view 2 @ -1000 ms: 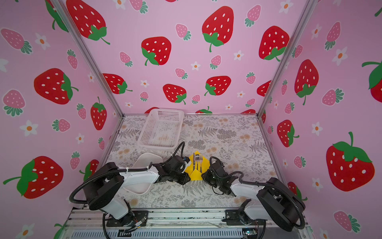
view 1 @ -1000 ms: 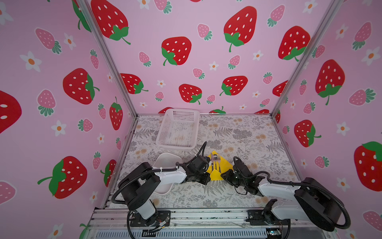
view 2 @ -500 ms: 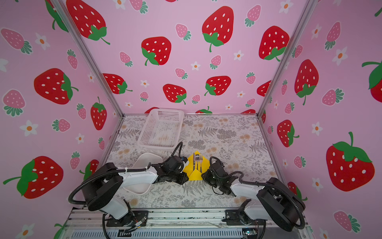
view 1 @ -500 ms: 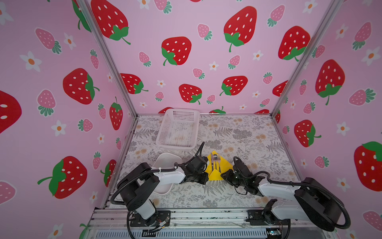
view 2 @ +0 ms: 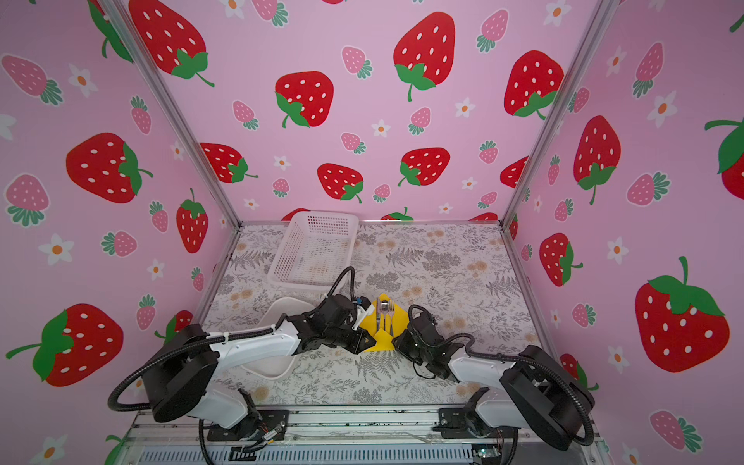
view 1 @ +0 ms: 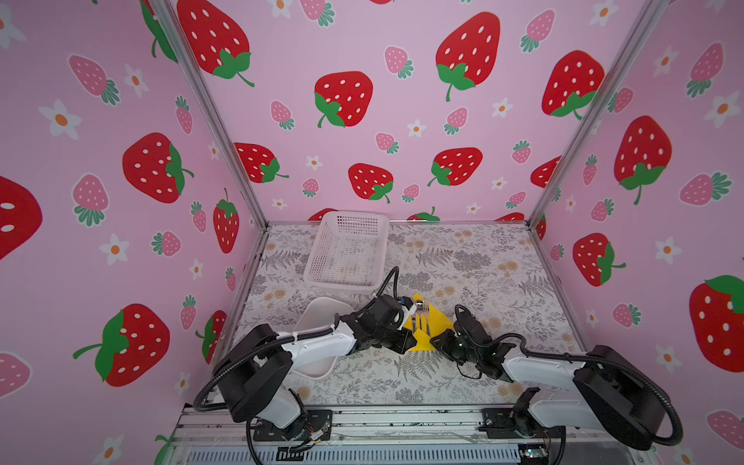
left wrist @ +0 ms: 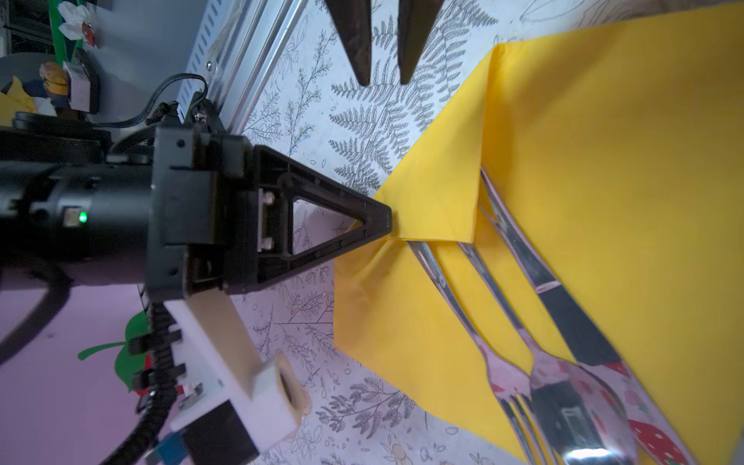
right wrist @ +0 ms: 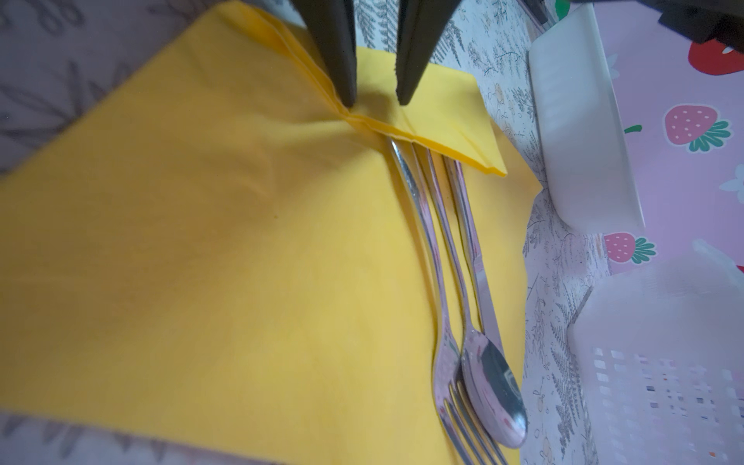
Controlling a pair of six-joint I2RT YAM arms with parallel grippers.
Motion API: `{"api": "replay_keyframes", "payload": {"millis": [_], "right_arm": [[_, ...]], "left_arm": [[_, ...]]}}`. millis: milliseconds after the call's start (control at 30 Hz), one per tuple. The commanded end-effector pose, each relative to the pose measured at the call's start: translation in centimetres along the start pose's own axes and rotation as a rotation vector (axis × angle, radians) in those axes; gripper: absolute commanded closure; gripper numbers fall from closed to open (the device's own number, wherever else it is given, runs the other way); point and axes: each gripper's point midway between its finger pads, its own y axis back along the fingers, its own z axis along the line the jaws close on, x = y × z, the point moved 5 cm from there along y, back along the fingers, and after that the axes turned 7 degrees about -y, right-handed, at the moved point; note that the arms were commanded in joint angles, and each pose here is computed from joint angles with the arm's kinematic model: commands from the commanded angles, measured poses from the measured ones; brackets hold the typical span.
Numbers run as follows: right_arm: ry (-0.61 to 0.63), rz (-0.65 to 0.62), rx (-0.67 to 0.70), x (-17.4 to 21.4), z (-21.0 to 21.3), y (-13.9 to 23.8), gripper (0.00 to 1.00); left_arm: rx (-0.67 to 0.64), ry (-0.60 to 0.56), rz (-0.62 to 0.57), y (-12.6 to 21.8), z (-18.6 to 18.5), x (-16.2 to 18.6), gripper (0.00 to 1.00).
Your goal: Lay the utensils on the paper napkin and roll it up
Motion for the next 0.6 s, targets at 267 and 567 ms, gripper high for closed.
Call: {"api": "replay_keyframes", "payload": {"millis": [267,567], "right_arm": [[-0.036,-0.023,0.036,-0.1,-1.3,0.3,0.78],[-0.042,-0.03,0.032,-0.1,-1.4,0.5,0.78]], "left_arm": [[-0.121,0.202,0.14,-2.4,4.1,3.5,0.85],[-0.185,0.187,0.149,-0.5,4.3,3.9,0.82]]}}
